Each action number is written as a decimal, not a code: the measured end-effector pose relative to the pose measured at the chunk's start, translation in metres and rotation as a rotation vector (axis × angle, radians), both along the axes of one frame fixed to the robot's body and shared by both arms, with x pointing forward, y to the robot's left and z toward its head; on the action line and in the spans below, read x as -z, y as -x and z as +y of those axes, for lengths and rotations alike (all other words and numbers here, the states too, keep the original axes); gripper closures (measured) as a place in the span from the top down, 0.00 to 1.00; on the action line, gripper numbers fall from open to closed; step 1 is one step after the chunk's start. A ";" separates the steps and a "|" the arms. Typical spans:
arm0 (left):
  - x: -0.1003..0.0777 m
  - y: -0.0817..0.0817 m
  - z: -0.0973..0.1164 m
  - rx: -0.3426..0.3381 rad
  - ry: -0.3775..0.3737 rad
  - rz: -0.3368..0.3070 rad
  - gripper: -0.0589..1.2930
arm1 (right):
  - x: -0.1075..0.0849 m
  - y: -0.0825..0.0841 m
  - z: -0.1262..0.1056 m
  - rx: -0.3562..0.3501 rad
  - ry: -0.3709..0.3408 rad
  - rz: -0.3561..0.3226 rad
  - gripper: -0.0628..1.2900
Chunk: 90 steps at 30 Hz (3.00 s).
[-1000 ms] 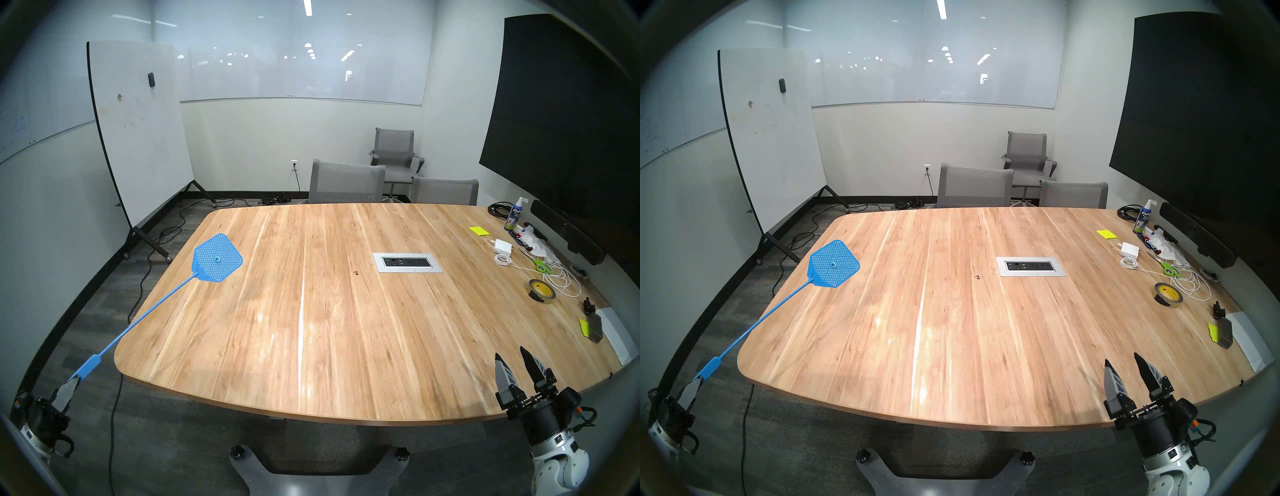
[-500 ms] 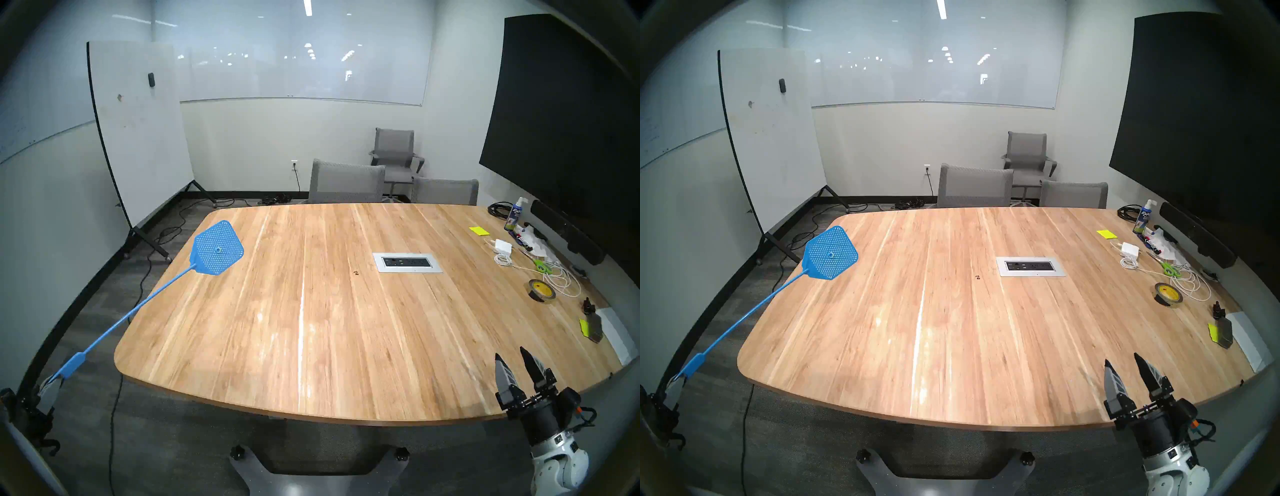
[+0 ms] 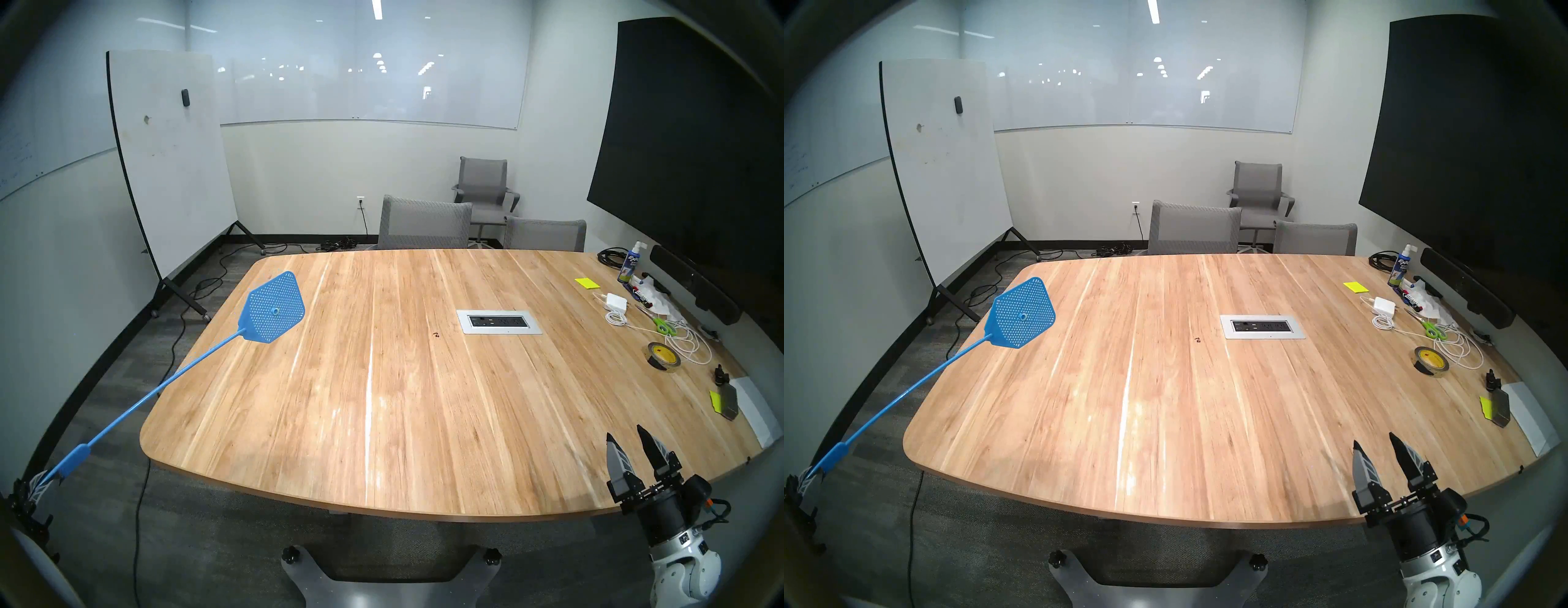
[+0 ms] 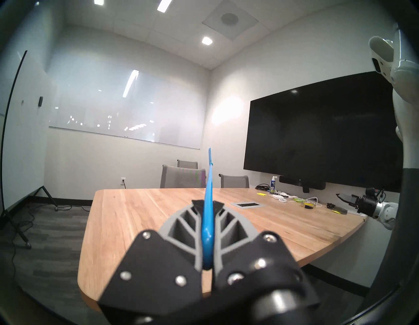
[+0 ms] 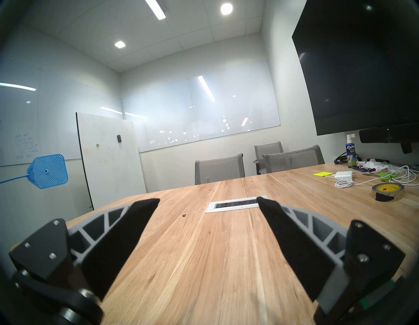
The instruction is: Swat a bug on table
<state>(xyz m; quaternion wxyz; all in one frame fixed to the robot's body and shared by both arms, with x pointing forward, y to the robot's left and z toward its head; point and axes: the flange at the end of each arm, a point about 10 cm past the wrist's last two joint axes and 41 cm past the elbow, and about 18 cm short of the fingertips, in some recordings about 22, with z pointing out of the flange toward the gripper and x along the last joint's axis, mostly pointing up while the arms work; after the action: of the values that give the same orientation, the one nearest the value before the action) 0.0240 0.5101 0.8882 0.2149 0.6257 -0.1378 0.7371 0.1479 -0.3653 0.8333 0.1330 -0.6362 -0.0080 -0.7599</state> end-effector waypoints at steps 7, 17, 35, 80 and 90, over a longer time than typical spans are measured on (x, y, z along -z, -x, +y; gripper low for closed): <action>-0.011 0.010 -0.017 -0.081 -0.103 -0.016 0.08 | 0.000 0.000 0.000 0.000 0.000 0.000 0.97; -0.023 0.015 -0.049 -0.189 -0.271 -0.075 0.08 | 0.000 0.000 0.000 -0.001 0.000 -0.001 0.97; -0.001 0.026 -0.108 -0.299 -0.513 -0.132 0.08 | 0.000 0.000 0.000 -0.001 0.000 -0.002 0.97; 0.030 0.090 -0.107 -0.382 -0.774 0.154 0.08 | 0.000 0.000 0.000 -0.001 0.002 0.001 0.97; 0.049 0.087 -0.063 -0.388 -0.739 0.199 0.08 | 0.000 0.000 0.000 -0.001 0.002 0.001 0.97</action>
<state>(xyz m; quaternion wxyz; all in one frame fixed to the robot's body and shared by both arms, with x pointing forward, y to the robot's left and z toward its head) -0.0631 0.4467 0.8396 -0.1543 0.7430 -0.2508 0.6010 0.1475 -0.3652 0.8336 0.1326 -0.6367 -0.0089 -0.7596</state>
